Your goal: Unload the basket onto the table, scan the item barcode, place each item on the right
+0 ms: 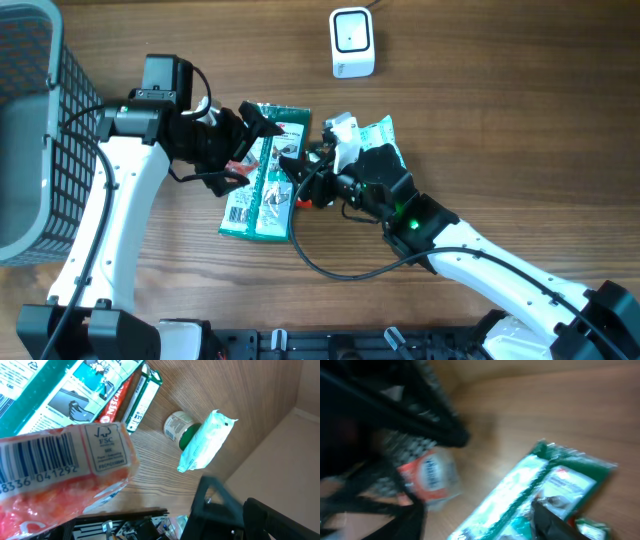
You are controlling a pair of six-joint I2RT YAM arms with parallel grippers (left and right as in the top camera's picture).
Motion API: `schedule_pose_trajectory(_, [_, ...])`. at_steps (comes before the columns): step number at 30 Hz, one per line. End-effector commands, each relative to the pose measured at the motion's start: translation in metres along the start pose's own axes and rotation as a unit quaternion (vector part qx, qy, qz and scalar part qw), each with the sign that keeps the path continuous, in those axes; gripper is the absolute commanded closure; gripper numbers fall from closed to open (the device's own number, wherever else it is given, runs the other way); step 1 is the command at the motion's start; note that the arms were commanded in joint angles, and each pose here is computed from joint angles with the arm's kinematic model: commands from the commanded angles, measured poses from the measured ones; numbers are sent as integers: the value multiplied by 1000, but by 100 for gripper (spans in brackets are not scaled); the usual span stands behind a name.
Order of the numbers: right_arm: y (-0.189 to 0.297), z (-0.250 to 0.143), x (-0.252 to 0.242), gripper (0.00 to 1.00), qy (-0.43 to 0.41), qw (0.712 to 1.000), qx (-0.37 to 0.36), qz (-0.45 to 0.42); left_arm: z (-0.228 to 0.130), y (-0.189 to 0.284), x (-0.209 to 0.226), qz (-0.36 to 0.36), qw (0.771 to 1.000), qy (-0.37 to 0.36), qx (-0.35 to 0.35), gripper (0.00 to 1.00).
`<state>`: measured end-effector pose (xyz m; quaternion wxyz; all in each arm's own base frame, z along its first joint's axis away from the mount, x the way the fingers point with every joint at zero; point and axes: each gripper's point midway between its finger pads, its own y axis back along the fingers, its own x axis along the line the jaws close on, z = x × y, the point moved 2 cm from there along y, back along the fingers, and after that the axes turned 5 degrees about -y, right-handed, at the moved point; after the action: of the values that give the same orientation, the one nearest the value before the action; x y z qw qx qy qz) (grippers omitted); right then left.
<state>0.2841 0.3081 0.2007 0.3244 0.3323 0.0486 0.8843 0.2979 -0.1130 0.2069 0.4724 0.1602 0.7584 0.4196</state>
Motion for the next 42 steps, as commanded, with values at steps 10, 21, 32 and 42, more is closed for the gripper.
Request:
schedule_pose_trajectory(10, [-8,-10,39,96,-28,990,45,131,-32,-11,-25,-48,992,-101,63,0])
schedule_pose_trajectory(21, [-28,-22,-4,94,-42,997,40,45,-47,-7,-43,-113,971,-185,98,0])
schedule_pose_trajectory(32, [-24,-12,-15,72,-53,996,40,57,-55,8,-56,-207,910,-345,100,0])
schedule_pose_trajectory(42, [-6,3,-25,49,-54,993,53,86,-3,36,-39,-216,857,-467,-20,0])
